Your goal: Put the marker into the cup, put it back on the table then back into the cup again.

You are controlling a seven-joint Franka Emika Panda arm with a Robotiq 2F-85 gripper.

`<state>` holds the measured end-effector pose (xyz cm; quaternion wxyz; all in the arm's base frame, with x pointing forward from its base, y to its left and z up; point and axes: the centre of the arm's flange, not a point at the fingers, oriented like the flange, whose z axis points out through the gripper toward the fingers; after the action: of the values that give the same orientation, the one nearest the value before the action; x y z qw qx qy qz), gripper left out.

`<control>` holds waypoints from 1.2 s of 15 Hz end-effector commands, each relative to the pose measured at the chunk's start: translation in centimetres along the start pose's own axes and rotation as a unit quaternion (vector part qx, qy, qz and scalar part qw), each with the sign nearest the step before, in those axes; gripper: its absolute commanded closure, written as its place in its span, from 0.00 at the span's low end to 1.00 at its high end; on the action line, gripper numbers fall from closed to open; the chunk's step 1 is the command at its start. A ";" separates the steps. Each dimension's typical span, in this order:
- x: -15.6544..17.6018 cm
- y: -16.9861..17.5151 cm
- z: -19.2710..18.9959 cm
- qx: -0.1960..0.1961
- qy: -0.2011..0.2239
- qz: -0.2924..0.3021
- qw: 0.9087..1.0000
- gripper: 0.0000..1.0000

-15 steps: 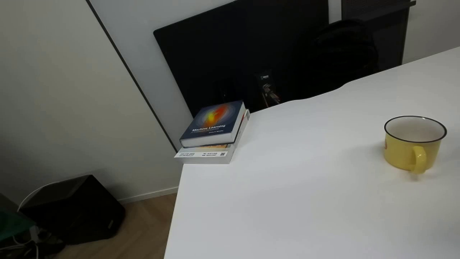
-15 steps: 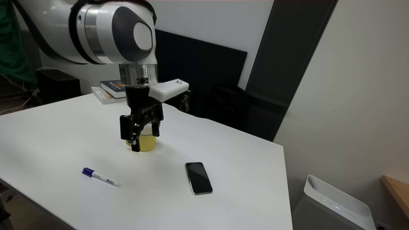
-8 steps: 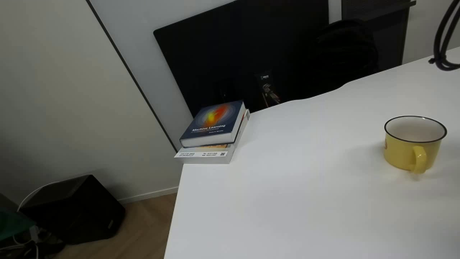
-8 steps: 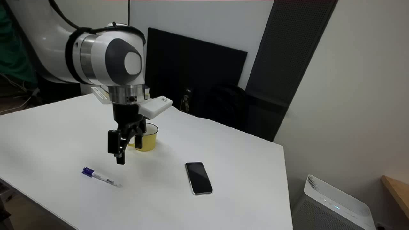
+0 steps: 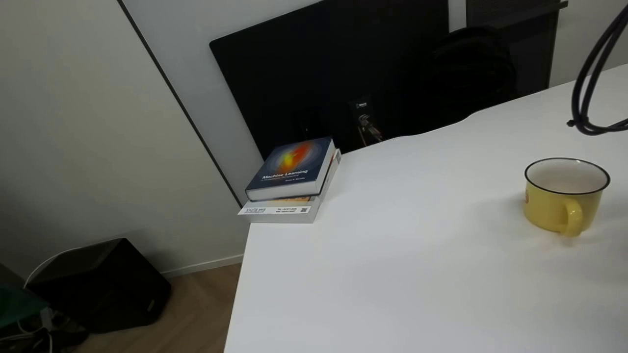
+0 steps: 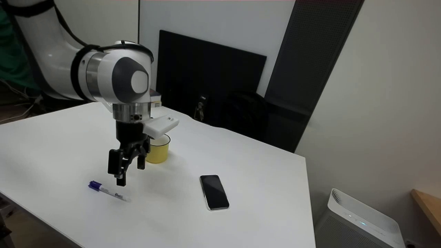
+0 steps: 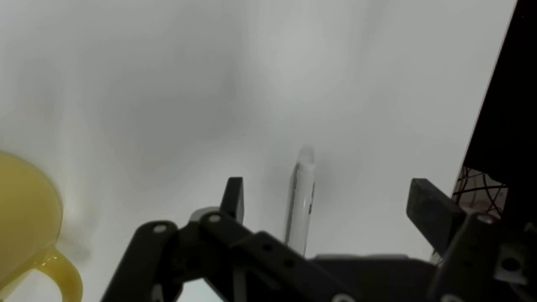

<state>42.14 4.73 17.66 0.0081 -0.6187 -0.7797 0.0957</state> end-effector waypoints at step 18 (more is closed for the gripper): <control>0.6 0.5 2.0 -0.030 -0.006 0.020 0.999 0.00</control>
<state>42.01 4.96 16.76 0.0031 -0.6188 -0.7799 0.0937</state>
